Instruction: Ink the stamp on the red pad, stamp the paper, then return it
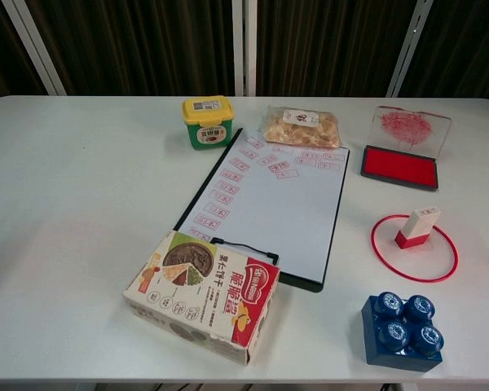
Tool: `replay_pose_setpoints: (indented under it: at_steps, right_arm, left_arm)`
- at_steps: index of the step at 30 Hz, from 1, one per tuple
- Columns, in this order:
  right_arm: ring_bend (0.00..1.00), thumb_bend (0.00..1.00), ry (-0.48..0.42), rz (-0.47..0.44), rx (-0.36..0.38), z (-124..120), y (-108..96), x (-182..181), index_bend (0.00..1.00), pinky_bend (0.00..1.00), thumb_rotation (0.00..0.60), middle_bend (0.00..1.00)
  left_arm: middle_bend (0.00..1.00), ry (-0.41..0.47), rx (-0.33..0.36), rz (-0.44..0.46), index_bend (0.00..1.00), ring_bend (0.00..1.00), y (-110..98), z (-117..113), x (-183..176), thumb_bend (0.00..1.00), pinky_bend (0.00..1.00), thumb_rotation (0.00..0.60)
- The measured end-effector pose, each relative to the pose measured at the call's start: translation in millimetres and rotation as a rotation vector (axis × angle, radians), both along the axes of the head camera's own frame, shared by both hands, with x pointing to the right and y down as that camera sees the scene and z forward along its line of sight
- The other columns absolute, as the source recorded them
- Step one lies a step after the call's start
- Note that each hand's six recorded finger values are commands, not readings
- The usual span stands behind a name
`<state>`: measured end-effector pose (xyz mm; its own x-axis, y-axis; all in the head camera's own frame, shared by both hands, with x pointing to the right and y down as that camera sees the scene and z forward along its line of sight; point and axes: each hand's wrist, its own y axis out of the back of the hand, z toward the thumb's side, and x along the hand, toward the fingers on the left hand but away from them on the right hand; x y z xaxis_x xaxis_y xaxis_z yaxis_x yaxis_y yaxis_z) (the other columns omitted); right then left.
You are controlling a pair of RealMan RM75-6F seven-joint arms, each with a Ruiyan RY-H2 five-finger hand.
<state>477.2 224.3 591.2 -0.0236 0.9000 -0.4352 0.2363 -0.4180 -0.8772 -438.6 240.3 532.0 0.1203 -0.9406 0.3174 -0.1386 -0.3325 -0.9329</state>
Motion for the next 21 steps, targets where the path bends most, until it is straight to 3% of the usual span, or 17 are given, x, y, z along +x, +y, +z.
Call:
replay_pose_setpoints:
  at_steps: [14,21]
  right_arm:
    - [0.00,0.12,-0.008,-0.010,0.002,-0.7,-0.1,-2.7,0.00,0.00,0.600,0.00]
    - [0.00,0.12,-0.002,-0.073,0.005,0.0,-5.9,-15.2,0.00,0.00,0.600,0.00]
  left_arm:
    - [0.09,0.001,0.008,0.004,0.10,0.07,0.1,-3.2,0.9,0.00,0.16,0.600]
    - [0.09,0.006,0.007,0.011,0.10,0.07,-2.2,-2.0,2.2,0.00,0.16,0.600]
